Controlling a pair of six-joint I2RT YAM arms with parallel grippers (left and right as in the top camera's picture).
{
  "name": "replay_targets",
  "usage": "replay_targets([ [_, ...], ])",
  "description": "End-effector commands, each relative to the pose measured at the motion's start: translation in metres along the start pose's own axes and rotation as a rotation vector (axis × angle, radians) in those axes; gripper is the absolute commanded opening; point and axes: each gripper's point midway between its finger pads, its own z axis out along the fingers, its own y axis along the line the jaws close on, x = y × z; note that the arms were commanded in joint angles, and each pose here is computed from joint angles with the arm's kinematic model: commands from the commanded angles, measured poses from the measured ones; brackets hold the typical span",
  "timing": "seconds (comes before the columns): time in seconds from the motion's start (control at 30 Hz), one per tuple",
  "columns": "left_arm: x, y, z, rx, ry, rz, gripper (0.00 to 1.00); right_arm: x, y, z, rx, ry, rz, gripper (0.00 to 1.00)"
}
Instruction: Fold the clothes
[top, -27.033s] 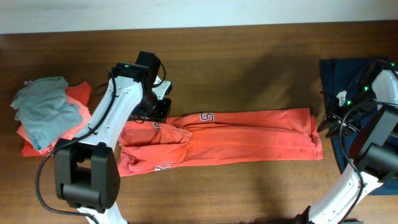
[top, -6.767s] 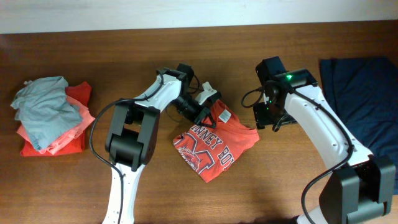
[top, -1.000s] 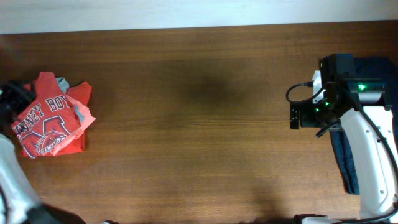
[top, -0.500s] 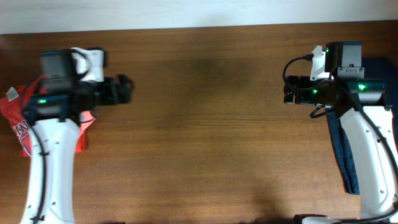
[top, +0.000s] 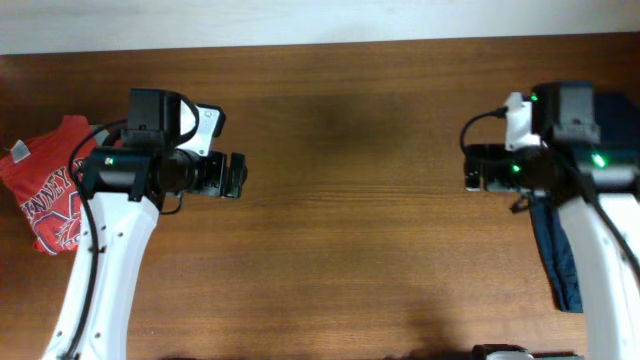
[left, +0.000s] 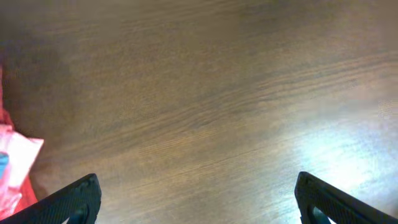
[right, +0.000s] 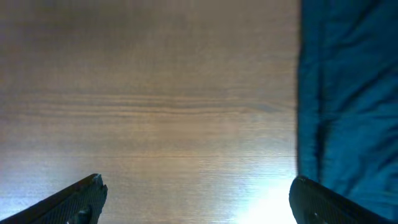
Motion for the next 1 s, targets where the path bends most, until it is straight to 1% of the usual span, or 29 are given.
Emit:
replay_targets([
  [0.0, 0.004, -0.018, -0.037, 0.025, -0.112, 0.097, 0.99, 0.014, -0.005, -0.049, 0.030, -0.147, 0.036, 0.99],
  [0.17, 0.026, -0.017, -0.064, -0.029, -0.250, 0.068, 0.99, 0.057, 0.007, -0.059, -0.041, -0.201, 0.032, 0.99],
  [0.3, 0.055, -0.021, -0.077, -0.048, -0.340, 0.084, 0.99, 0.092, 0.008, -0.058, -0.043, -0.236, 0.029, 0.99],
  [0.37, 0.079, -0.024, -0.083, -0.055, -0.399, 0.094, 0.99, 0.108, 0.007, -0.062, -0.042, -0.282, 0.028, 0.99],
  [0.47, 0.089, -0.026, -0.086, -0.061, -0.451, 0.104, 0.99, 0.119, 0.007, -0.067, -0.037, -0.299, 0.028, 0.99],
  [0.6, 0.095, -0.027, -0.092, -0.064, -0.477, 0.108, 0.99, 0.127, 0.007, -0.070, -0.037, -0.298, 0.027, 0.99],
  [0.97, 0.095, -0.027, -0.092, -0.064, -0.478, 0.108, 0.99, 0.127, 0.007, -0.070, -0.037, -0.296, 0.027, 0.99],
])
